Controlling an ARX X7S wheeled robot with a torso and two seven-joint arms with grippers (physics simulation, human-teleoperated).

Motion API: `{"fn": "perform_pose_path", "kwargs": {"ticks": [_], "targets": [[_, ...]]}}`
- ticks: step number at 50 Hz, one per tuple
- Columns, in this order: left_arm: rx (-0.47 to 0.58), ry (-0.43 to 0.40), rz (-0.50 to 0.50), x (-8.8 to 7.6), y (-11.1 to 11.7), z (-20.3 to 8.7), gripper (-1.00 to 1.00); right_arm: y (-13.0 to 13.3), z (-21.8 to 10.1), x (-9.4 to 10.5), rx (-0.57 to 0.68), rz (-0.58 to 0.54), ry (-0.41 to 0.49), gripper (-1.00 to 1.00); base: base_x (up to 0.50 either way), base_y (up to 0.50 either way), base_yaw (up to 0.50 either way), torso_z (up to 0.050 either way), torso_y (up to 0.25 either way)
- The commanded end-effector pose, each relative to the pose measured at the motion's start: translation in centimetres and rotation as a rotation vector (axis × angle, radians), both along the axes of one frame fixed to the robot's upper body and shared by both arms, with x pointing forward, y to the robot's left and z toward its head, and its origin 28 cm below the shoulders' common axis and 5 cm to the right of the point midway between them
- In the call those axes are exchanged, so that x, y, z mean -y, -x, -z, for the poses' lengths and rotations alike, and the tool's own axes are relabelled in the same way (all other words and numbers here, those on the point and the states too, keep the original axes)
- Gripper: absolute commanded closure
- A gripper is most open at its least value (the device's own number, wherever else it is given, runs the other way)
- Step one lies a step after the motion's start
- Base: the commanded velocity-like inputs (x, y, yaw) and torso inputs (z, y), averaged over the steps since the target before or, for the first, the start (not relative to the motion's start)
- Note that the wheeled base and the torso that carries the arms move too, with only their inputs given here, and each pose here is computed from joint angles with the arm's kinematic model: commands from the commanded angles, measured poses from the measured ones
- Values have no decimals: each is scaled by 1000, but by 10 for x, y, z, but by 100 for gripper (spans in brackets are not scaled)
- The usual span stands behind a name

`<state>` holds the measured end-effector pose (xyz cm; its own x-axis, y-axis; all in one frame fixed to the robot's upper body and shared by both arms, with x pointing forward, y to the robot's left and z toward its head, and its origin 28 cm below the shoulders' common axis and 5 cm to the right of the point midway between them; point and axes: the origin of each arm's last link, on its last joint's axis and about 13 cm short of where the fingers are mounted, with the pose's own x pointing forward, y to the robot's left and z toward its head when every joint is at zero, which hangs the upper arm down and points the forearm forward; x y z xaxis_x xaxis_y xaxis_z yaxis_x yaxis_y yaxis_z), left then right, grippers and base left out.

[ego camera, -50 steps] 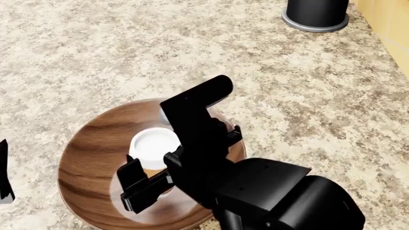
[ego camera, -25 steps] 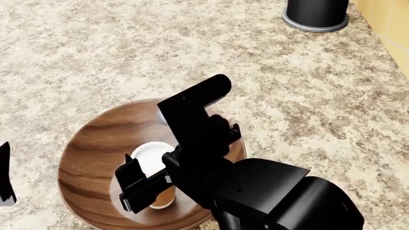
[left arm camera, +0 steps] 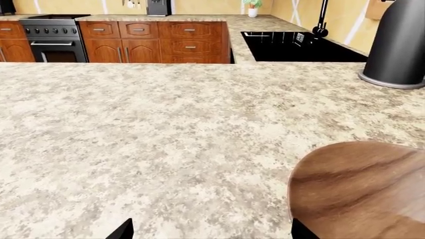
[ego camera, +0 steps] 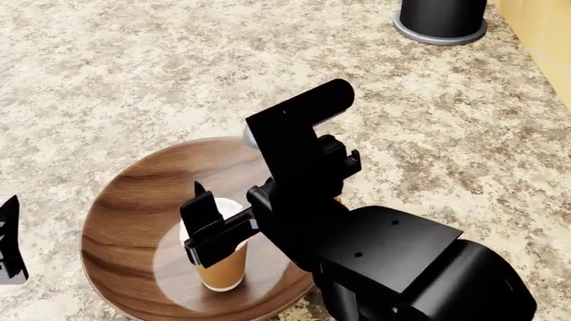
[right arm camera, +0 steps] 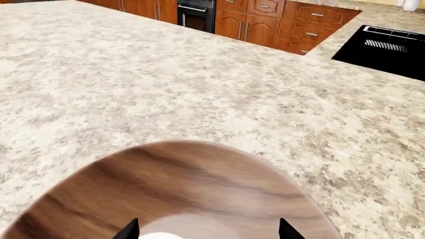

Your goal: Place the cup inside the bowl on the dining table and move the bowl to any counter.

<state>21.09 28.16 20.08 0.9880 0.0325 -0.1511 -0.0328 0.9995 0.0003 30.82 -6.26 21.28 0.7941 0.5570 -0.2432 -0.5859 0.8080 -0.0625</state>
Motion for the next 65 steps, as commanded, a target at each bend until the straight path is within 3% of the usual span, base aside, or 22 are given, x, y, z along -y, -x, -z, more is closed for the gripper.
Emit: {"fn": "perform_pose_path", "kwargs": {"ticks": [1,6,11,17,26,35,45,65], "targets": [[1,3,-1,1,-1,0,-100,-2,-9,18,28,92,-33,-100,0,0,0,0,0],[-1,4,-2,-1,0,1,-100,0,-14,36,3,173,-73,-100,0,0,0,0,0],[-2,2,0,0,-2,1,-100,4,-15,51,-38,249,-51,-100,0,0,0,0,0],[-6,3,3,-2,1,1,-100,7,-15,61,-121,304,-146,-100,0,0,0,0,0],[-13,5,11,3,-1,4,-100,8,-4,72,-233,349,-169,-100,0,0,0,0,0],[-13,4,14,-1,2,3,-100,2,6,72,-353,317,-229,-100,0,0,0,0,0],[-15,4,18,1,2,4,-100,-1,9,68,-434,277,-214,-100,0,0,0,0,0],[-17,6,19,-1,3,4,-100,-12,17,63,-478,275,-196,-100,0,0,0,0,0]]}}
